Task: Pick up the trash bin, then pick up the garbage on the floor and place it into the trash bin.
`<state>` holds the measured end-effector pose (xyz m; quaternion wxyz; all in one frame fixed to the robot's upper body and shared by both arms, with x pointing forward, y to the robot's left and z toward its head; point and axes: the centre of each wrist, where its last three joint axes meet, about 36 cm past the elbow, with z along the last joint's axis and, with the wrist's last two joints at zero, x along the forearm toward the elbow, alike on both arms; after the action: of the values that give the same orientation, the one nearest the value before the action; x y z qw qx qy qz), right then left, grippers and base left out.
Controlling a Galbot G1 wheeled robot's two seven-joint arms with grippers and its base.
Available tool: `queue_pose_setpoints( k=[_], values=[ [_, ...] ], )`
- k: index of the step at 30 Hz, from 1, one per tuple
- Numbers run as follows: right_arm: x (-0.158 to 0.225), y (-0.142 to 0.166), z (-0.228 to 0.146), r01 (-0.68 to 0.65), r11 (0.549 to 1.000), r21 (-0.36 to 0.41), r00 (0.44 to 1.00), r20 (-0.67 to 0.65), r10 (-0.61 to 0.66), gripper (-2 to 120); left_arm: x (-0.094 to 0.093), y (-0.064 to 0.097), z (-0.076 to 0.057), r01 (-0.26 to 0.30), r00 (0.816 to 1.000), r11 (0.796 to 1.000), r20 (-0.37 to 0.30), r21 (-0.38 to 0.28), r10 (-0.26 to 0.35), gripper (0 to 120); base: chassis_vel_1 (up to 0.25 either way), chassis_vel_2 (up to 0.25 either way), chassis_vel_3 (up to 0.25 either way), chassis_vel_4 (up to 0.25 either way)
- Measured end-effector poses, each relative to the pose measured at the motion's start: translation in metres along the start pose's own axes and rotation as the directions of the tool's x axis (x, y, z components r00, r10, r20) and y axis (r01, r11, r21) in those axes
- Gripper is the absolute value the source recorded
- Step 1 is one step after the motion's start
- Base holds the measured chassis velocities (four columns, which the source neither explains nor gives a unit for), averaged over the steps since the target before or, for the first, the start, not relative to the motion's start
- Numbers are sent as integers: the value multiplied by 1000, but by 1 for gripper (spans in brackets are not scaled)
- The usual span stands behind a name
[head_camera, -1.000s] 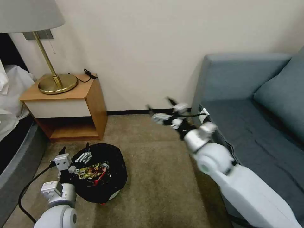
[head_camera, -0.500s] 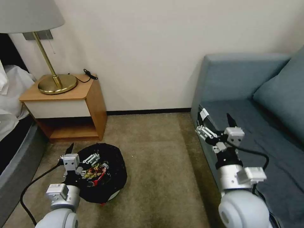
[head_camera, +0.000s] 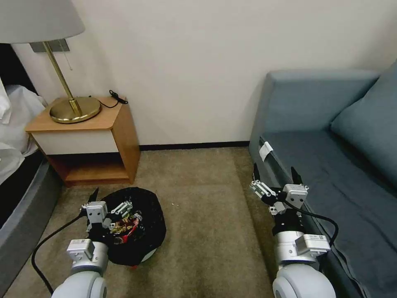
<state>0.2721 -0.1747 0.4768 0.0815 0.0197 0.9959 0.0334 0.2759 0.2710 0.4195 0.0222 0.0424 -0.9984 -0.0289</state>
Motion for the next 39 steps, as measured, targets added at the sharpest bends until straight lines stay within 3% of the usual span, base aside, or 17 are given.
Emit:
queue_pose_setpoints(
  k=[31, 39],
  values=[
    [-1, 1, 0, 8, 1000, -5, 1000, 0, -8, 100, 0, 0, 0, 3, 1000, 1000, -3, 2, -3, 100, 0, 0, 0, 0],
    [-2, 1, 0, 9, 1000, -6, 1000, 0, -9, 100, 0, 0, 0, 3, 1000, 1000, -3, 2, -3, 100, 104, -110, -110, 106]
  ],
)
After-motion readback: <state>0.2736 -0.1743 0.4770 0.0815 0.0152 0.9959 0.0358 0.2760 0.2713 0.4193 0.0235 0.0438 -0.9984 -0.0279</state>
